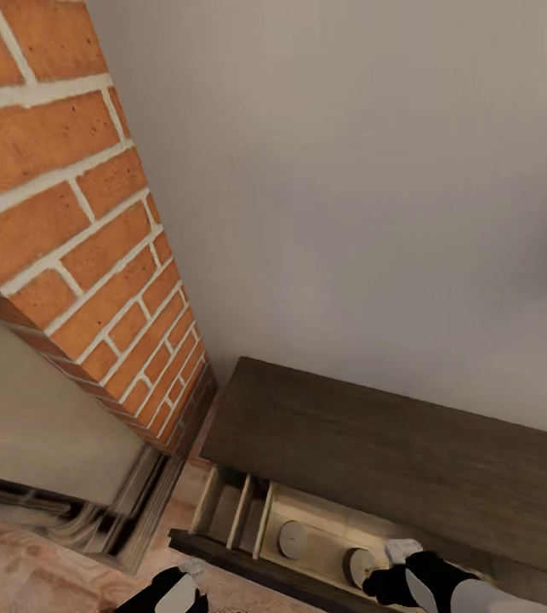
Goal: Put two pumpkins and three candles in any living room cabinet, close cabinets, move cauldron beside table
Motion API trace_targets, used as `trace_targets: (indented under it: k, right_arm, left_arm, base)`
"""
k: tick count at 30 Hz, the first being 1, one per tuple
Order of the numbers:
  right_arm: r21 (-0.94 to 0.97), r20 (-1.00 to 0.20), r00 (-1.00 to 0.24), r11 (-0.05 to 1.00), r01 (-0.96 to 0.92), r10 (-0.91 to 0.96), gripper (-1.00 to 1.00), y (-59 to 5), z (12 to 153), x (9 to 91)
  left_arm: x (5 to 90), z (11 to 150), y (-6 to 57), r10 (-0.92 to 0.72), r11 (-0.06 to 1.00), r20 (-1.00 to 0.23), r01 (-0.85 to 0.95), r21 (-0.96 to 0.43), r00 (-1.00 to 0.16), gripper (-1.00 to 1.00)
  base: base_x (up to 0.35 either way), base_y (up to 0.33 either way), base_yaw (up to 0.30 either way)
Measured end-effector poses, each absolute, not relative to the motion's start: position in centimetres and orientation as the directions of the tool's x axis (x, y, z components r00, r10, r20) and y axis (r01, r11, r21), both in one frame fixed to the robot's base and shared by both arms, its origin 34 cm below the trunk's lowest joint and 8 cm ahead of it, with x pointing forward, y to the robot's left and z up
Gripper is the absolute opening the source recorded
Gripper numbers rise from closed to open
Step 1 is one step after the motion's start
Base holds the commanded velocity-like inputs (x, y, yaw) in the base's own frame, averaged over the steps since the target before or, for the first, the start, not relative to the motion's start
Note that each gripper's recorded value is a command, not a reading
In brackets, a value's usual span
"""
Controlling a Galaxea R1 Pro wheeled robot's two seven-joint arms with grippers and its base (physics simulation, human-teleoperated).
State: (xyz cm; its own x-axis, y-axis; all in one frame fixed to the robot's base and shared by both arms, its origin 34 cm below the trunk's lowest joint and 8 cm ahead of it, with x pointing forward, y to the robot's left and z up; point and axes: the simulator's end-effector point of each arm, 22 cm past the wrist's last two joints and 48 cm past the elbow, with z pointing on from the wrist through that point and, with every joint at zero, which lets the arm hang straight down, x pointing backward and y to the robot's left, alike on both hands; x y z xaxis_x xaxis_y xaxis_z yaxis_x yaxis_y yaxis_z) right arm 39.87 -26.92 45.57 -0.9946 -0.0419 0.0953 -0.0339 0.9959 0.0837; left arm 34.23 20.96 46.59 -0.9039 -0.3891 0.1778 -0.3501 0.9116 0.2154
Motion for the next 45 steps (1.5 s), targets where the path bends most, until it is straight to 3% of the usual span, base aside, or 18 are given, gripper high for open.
trace_targets:
  k: [4, 15, 29, 45]
  right_arm:
    - [0.065, 0.110, -0.992, 0.996, -0.059, -0.066, 1.00, -27.3, 45.7, 36.0]
    - [0.014, 0.079, -0.989, 0.992, -0.124, -0.124, 1.00, -27.7, 45.9, 25.1]
    - [0.031, 0.096, -0.987, 0.992, -0.123, -0.126, 1.00, -26.5, 46.2, 23.1]
    - [0.040, 0.102, -0.987, 0.992, -0.122, -0.126, 1.00, -26.3, 46.2, 22.9]
  left_arm:
    - [31.3, 46.7, 22.0, -0.404, 0.904, 0.192, -0.359, 0.232, -0.894, 1.00]
    - [25.9, 46.4, 27.9, -0.456, 0.866, 0.046, -0.431, 0.254, -0.889, 1.00]
    - [26.0, 46.5, 27.9, -0.454, 0.867, 0.045, -0.430, 0.251, -0.890, 1.00]
    - [25.3, 46.5, 28.0, -0.457, 0.866, 0.053, -0.430, 0.256, -0.888, 1.00]
  base:
    - [0.000, 0.000, 0.284]
    - [0.000, 0.000, 0.286]
    - [0.000, 0.000, 0.287]
    - [0.000, 0.140, 0.055]
